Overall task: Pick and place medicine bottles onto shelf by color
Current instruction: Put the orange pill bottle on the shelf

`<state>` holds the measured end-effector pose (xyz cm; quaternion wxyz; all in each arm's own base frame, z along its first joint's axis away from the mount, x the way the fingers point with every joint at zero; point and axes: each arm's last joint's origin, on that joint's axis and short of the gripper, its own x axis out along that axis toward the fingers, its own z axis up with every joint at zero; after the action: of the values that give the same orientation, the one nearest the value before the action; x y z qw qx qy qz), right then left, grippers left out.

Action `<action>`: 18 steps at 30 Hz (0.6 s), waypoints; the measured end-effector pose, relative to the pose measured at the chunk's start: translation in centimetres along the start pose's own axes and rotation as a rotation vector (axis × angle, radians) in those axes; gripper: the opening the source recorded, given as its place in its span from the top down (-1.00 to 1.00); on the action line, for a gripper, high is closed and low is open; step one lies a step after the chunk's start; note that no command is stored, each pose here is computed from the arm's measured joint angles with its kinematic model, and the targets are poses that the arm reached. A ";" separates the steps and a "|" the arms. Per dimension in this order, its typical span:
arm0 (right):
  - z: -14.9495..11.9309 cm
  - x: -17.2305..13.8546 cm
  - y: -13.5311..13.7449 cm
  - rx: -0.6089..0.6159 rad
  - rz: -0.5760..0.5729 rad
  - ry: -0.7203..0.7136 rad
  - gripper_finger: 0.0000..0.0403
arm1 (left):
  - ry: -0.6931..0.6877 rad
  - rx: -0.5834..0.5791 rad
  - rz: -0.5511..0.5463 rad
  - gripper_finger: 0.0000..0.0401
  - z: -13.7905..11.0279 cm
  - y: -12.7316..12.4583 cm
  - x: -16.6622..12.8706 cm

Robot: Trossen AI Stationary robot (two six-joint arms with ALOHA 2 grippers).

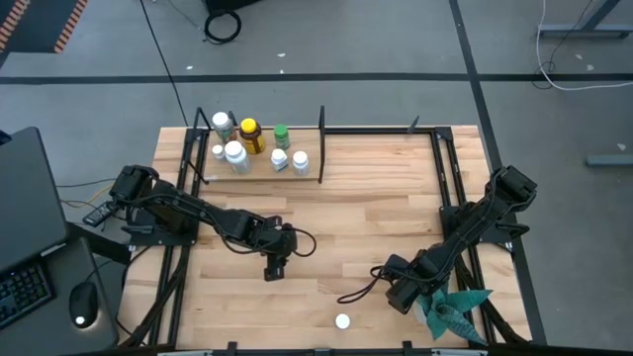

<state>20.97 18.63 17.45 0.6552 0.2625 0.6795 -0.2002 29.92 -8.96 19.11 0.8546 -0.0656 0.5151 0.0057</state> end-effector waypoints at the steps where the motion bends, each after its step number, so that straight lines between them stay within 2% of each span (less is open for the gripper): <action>1: 0.1 0.0 0.0 -0.007 -0.001 0.000 -0.04 | -0.005 -0.001 0.006 0.00 0.0 0.0 0.0; 7: 1.2 -0.4 -0.1 -0.039 -0.002 -0.004 -0.04 | -0.018 -0.015 0.049 -0.01 0.2 0.6 0.0; 13: 2.2 -1.1 -0.3 -0.071 -0.019 -0.003 -0.10 | 0.029 -0.027 0.066 0.04 -0.3 0.7 0.0; 18: 3.4 -1.2 -0.6 -0.089 -0.018 -0.008 -0.04 | 0.048 -0.030 0.074 0.06 -0.5 0.7 0.0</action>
<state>23.24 15.95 18.37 0.6671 0.2260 0.6875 -0.1766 29.48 -8.27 18.80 0.8400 -0.0593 0.5376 0.0436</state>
